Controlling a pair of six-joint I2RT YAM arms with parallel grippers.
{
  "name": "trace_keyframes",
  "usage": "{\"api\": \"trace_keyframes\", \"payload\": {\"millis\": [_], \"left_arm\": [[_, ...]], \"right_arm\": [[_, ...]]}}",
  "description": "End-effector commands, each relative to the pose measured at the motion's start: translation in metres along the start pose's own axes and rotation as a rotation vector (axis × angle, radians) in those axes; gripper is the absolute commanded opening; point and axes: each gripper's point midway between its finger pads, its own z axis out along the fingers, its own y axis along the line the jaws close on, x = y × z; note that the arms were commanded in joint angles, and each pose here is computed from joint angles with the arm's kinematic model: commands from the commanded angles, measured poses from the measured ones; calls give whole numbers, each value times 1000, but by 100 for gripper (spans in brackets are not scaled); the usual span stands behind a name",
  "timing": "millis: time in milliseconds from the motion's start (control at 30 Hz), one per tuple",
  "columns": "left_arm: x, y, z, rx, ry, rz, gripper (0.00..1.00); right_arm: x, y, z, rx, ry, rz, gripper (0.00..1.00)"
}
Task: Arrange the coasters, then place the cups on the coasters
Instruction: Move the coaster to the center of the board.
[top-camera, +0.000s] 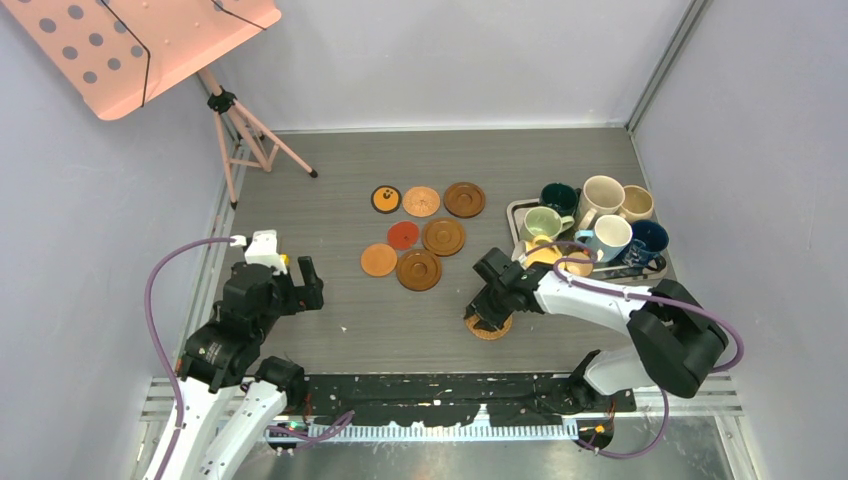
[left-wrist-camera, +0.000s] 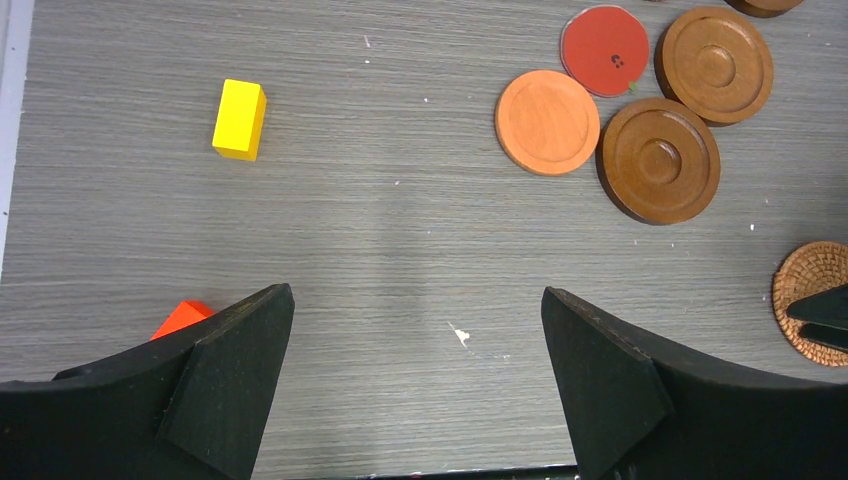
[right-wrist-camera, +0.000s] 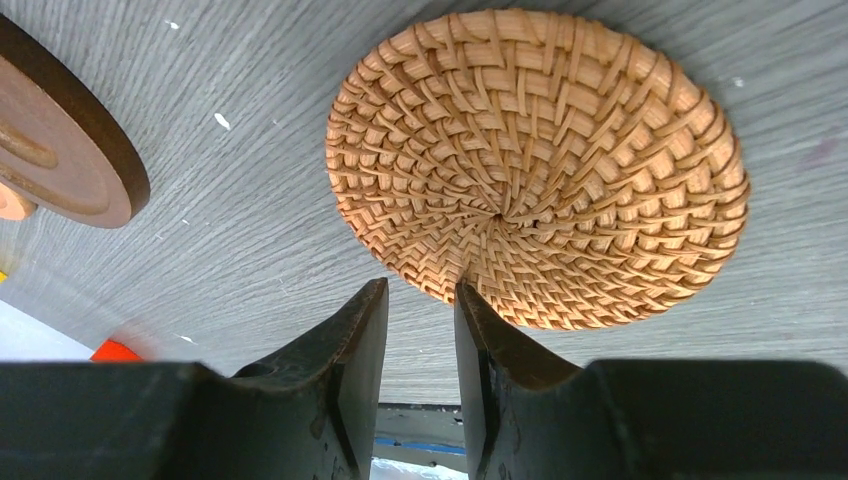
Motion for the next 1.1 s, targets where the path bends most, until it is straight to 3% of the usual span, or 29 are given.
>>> {"api": "trace_keyframes", "payload": {"millis": [0, 400, 633, 733, 933, 1067], "left_arm": [[-11, 0, 0, -2, -50, -9, 98], [-10, 0, -1, -1, -48, -9, 98], [-11, 0, -1, -1, -51, -9, 98], [-10, 0, -1, -3, -52, -9, 98], [-11, 0, -1, 0, -54, -10, 98], [-11, -1, -1, 4, -54, -10, 98]], "right_arm": [[-1, 14, -1, -23, -20, -38, 37], [-16, 25, -18, -48, -139, -98, 37], [6, 41, -12, -55, -109, -217, 37], [17, 52, -12, -77, -127, -338, 36], [-10, 74, -37, -75, -328, -798, 38], [-27, 54, -44, -23, -398, -881, 40]]}}
